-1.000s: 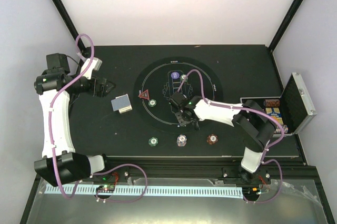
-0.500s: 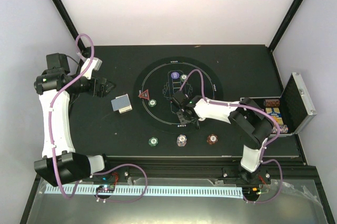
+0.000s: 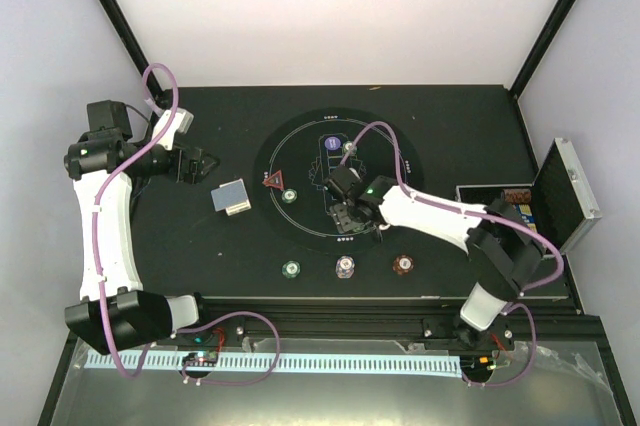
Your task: Distribute texas hold em gaming equipment
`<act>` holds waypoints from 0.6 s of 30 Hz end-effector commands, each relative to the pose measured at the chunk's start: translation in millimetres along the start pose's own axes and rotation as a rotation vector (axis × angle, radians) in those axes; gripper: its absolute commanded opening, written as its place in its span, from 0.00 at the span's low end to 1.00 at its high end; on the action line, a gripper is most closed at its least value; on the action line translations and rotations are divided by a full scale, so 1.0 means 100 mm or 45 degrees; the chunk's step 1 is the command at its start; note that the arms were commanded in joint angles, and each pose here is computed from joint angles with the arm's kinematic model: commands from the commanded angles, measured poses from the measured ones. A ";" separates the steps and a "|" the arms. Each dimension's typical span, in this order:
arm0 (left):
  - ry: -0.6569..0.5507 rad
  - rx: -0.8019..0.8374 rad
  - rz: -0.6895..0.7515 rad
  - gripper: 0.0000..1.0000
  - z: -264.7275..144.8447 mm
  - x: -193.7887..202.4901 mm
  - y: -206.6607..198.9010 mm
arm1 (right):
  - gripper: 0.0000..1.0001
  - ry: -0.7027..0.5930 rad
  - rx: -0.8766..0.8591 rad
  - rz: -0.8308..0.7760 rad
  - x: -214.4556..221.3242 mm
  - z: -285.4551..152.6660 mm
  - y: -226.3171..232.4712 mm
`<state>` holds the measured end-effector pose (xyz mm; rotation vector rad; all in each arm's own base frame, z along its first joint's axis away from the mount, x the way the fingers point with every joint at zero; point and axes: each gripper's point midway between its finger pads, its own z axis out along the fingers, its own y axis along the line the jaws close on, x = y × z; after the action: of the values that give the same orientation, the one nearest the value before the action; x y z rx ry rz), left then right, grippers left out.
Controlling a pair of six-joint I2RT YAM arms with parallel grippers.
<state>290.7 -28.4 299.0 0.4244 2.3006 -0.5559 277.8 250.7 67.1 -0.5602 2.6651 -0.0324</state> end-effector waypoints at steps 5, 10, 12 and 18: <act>-0.086 0.007 0.044 0.99 -0.14 -0.18 -0.09 | 0.81 -0.056 -0.125 -0.120 0.25 -0.60 0.61; -0.091 0.018 0.040 0.99 -0.14 -0.19 -0.11 | 0.83 0.027 -0.188 -0.134 0.58 -0.52 0.77; -0.093 0.024 0.039 0.99 -0.14 -0.19 -0.11 | 0.83 0.052 -0.187 -0.139 0.68 -0.47 0.78; -0.096 0.025 0.044 0.99 -0.15 -0.19 -0.12 | 0.81 0.087 -0.206 -0.135 0.81 -0.38 0.78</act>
<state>290.5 -31.5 302.6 0.4265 2.2853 -0.5800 170.9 284.4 63.4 -0.7878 2.7030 0.0877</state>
